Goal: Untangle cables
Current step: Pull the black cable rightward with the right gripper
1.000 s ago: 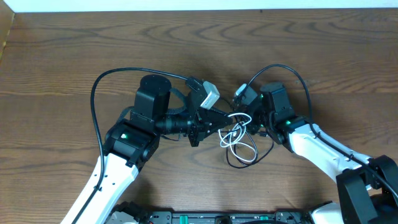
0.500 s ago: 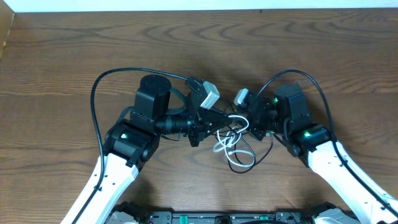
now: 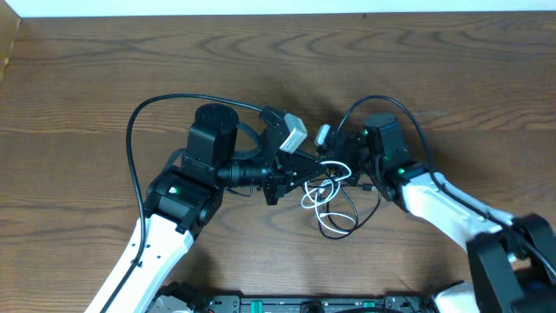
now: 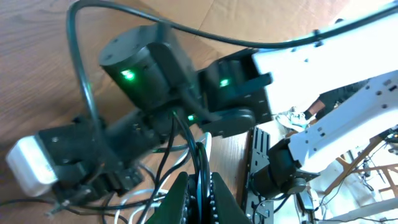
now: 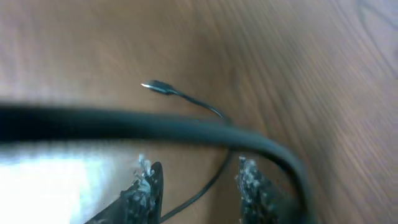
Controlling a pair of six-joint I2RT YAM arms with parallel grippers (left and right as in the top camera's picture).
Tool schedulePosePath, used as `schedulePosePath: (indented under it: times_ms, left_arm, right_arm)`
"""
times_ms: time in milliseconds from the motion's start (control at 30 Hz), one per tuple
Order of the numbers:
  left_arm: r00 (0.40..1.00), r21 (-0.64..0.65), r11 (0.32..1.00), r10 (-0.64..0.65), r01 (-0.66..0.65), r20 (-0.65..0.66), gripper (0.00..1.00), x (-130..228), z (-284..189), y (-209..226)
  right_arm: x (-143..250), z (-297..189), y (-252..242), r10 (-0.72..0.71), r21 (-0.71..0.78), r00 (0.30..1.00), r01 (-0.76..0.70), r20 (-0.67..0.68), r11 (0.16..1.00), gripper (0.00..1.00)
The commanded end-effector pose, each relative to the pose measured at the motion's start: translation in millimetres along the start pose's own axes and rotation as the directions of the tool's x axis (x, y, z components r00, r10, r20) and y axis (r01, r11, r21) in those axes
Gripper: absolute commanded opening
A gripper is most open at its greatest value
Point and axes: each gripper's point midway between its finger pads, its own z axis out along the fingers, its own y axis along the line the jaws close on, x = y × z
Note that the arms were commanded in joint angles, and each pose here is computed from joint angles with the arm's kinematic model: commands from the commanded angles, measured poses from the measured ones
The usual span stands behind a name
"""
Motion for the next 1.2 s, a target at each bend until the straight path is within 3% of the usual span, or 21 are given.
schedulePosePath:
  times_ms: [0, 133, 233, 367, 633, 800, 933, 1100, 1167]
  left_arm:
    - [1.000, 0.023, 1.000, 0.000, 0.000, 0.013, 0.07, -4.5, -3.4, -7.7]
    - [1.000, 0.018, 1.000, -0.007, 0.006, 0.009, 0.07, -3.1, -3.4, -6.9]
    - [1.000, 0.006, 1.000, -0.025, 0.025, -0.004, 0.07, 0.7, -3.4, -4.7]
    - [0.999, -0.048, 0.998, -0.049, 0.048, -0.018, 0.07, 5.8, -3.6, 4.5]
    - [0.998, -0.091, 0.995, -0.052, 0.050, -0.019, 0.07, 6.9, -4.1, 11.9]
    - [0.997, -0.186, 0.980, -0.075, 0.068, -0.030, 0.07, 12.4, -6.6, 28.0]
    - [0.997, -0.204, 0.977, -0.075, 0.068, -0.027, 0.07, 12.0, -7.7, 31.5]
    - [0.997, -0.191, 0.979, -0.071, 0.065, -0.023, 0.07, 10.6, -7.4, 29.4]
    - [0.998, -0.152, 0.987, -0.055, 0.052, -0.015, 0.07, 6.9, -6.1, 22.9]
  right_arm:
    - [9.5, 9.4, -9.2, -0.018, 0.048, 0.999, 0.019, -0.033, 0.999, 0.29]
    - [21.9, 11.7, -24.9, -0.002, 0.134, 0.996, 0.014, -0.091, 0.991, 0.05]
    - [28.4, 9.4, -31.7, 0.041, 0.181, 0.992, -0.018, -0.121, 0.983, 0.02]
    - [25.7, 9.1, -29.3, 0.114, 0.175, 0.989, -0.096, -0.097, 0.980, 0.05]
    - [12.4, 0.2, -6.9, 0.121, 0.056, 0.991, -0.118, -0.060, 0.991, 0.01]
    - [16.4, -17.7, -24.2, 0.172, 0.128, 0.982, -0.162, -0.074, 0.978, 0.01]
    - [11.4, -41.7, -49.0, 0.266, 0.187, 0.964, -0.260, -0.006, 0.947, 0.01]
    - [-2.1, -65.3, -58.8, 0.281, 0.127, 0.955, -0.292, 0.101, 0.948, 0.01]
    - [-6.0, -65.9, -50.5, 0.289, 0.059, 0.950, -0.297, 0.123, 0.953, 0.14]
